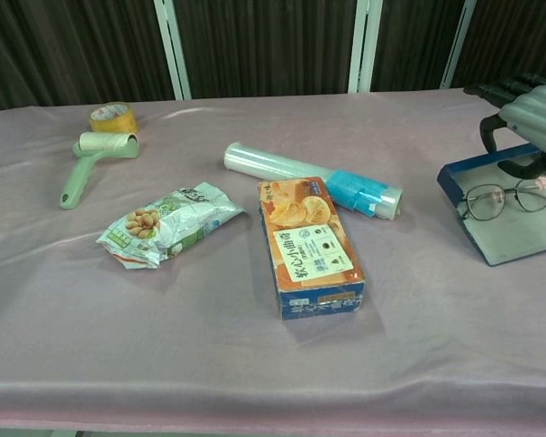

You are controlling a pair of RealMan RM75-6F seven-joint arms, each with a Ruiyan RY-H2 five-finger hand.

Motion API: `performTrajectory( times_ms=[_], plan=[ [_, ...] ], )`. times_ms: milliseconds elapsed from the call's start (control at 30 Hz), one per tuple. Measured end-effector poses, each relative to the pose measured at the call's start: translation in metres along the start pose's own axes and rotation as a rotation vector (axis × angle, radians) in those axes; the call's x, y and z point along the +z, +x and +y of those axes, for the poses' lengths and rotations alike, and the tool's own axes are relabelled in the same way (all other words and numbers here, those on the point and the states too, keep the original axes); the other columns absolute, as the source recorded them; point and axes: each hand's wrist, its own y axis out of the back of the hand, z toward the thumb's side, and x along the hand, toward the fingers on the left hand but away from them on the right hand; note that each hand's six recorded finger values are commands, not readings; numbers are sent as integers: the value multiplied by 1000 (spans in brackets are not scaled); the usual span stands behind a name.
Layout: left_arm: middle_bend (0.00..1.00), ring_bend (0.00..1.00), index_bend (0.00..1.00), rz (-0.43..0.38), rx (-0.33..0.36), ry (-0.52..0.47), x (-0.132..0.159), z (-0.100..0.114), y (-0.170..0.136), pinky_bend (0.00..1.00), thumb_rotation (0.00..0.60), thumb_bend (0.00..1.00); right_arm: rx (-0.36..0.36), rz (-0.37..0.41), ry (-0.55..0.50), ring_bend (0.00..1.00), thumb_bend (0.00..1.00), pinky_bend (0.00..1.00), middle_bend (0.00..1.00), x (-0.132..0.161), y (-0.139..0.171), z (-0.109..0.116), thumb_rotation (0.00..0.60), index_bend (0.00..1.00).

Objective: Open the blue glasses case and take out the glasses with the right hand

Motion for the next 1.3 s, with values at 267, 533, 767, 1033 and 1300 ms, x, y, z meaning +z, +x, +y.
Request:
performTrajectory(
  times_ms=[267, 533, 767, 1033, 1300],
  plan=[
    [0, 0, 0, -5, -2, 3, 1, -1, 0, 52, 600, 433, -18, -18, 18, 0, 508, 0, 83, 0, -5, 2, 600, 689],
    [0, 0, 0, -4, -2, 9, 2, -2, -1, 54, 600, 432, -5, -115, 69, 0, 509, 0, 83, -23, -29, 8, 600, 688],
    [0, 0, 0, -6, -7, 12, 3, -3, 0, 56, 600, 433, 118, -220, 100, 0, 508, 0, 82, -51, -41, -12, 600, 546],
    [0, 0, 0, -4, -17, 19, 4, -5, 3, 66, 600, 433, 239, -242, 21, 0, 480, 0, 35, -51, -39, -41, 600, 327],
    [0, 0, 0, -3, -16, 20, 4, -5, 3, 68, 600, 433, 149, -190, -39, 0, 443, 0, 12, -46, -35, -23, 600, 284]
  ],
)
